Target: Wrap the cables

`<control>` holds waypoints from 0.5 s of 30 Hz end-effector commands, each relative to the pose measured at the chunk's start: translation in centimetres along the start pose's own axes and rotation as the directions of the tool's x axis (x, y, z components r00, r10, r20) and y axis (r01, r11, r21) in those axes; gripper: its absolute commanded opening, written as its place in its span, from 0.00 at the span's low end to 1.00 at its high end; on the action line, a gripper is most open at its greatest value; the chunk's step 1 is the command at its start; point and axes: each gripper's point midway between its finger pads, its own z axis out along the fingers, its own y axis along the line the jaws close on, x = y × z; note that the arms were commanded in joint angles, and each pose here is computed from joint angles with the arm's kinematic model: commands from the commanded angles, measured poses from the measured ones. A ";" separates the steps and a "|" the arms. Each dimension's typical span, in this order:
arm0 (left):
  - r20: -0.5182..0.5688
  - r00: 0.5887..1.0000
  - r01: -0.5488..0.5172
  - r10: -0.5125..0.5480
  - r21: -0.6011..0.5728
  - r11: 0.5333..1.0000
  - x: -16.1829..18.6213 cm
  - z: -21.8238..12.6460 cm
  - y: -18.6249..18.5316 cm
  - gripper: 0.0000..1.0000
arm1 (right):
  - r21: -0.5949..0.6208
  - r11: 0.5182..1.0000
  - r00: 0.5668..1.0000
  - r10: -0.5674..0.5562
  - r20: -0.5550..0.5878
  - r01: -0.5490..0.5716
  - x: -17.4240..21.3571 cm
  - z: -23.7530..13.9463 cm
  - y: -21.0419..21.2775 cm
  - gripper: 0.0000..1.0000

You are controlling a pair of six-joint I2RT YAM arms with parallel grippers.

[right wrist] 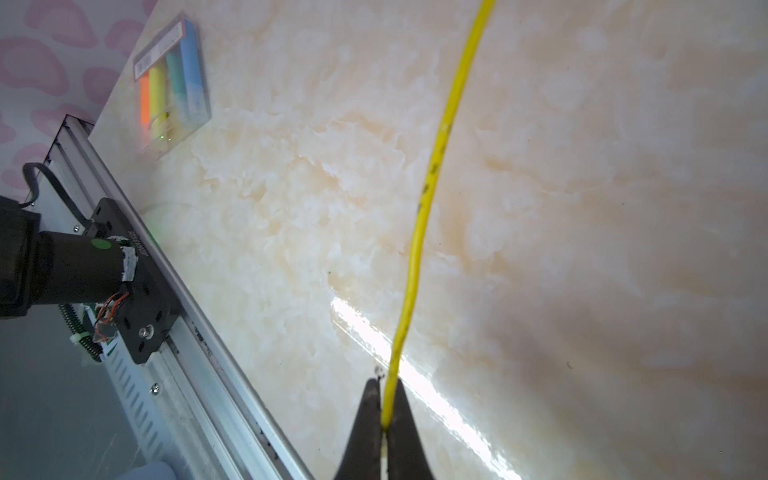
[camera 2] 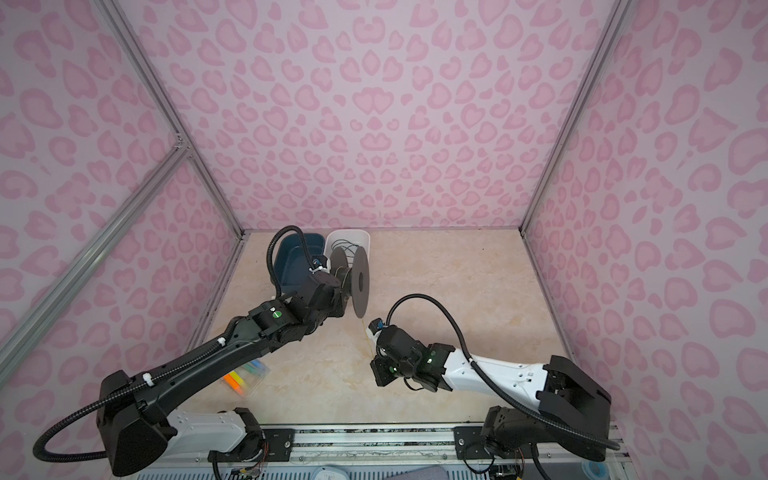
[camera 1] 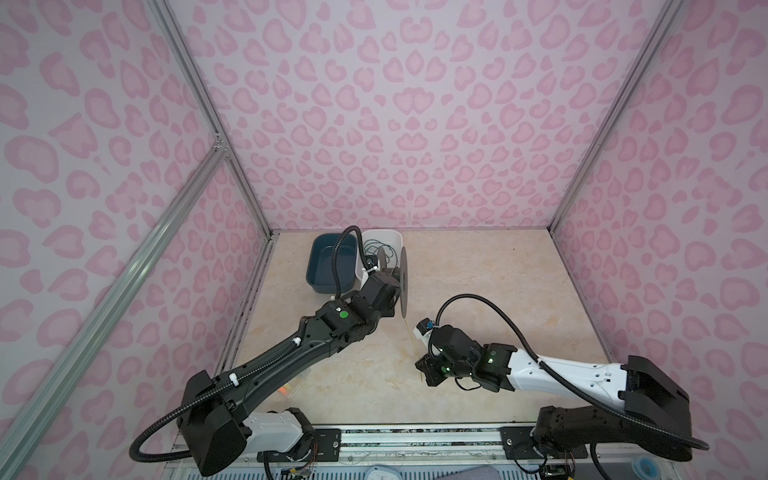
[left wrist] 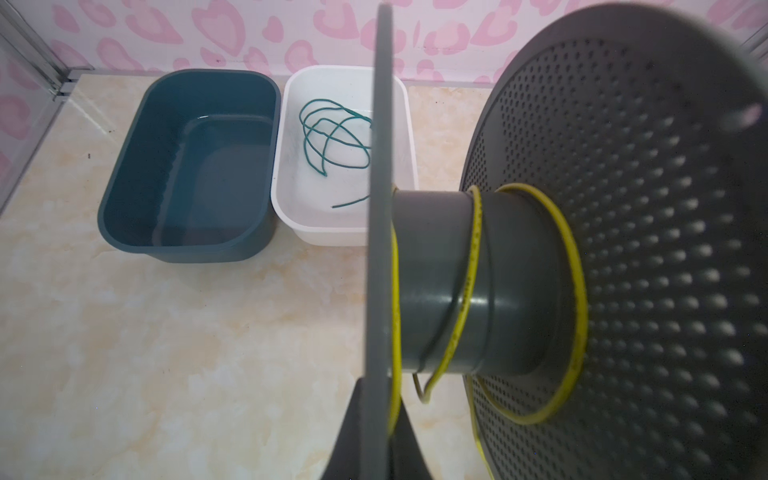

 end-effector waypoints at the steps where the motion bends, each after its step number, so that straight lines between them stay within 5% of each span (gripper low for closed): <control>1: 0.072 0.997 -0.002 0.007 -0.071 0.997 -2.3 0.8 0.1 0.04 | 0.134 0.988 0.996 -0.079 -0.037 0.084 0.7 -2.6 -1.3 0.00; 15: -0.015 0.989 -0.146 0.145 -0.049 0.988 0.4 3.0 -1.1 0.04 | 0.369 0.865 0.912 -0.400 0.095 0.340 -9.9 -11.4 -0.4 0.00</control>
